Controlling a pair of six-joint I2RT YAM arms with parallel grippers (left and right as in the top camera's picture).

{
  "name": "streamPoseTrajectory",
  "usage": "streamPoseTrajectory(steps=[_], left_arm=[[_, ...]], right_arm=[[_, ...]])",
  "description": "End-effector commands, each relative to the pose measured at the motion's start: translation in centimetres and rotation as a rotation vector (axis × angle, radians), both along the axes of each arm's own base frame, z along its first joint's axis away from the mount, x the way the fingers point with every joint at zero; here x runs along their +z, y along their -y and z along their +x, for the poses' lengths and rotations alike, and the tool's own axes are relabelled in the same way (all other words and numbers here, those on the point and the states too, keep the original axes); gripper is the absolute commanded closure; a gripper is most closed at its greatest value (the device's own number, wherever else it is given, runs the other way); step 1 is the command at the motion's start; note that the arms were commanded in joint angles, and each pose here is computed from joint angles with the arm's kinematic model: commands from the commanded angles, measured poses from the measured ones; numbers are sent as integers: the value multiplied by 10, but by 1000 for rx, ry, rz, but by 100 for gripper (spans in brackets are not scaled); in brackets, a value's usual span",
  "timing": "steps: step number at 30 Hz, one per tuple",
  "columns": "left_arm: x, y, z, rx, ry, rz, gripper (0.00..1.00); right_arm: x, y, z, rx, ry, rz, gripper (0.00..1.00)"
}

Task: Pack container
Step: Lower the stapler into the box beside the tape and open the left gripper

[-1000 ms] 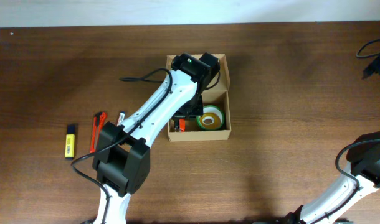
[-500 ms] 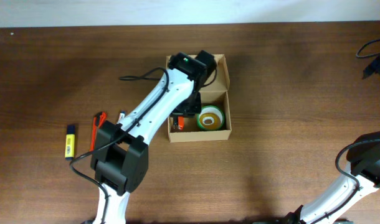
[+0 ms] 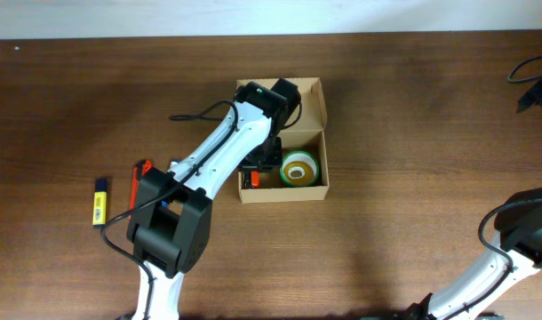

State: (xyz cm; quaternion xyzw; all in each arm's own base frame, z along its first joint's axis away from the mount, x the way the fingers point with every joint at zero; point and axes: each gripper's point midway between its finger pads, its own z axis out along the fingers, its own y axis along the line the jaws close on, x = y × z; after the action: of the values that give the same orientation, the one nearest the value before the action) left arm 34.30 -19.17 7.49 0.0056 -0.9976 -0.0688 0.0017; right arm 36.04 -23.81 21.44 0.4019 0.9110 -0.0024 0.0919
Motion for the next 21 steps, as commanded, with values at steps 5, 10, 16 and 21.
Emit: streamPoseTrajectory(steps=[5,10,16,21], left_arm=[[-4,7,3,-28,2,-40,98],[-13,6,0,-28,-6,-37,98],[-16,6,2,-43,0,-42,98],[-16,7,3,-43,4,-44,98]], right_arm=[[11,-1,-3,-4,18,-19,1],[11,-1,-3,-3,18,-19,1],[11,-1,-3,-4,18,-19,1],[11,-1,-3,-3,18,-19,1]])
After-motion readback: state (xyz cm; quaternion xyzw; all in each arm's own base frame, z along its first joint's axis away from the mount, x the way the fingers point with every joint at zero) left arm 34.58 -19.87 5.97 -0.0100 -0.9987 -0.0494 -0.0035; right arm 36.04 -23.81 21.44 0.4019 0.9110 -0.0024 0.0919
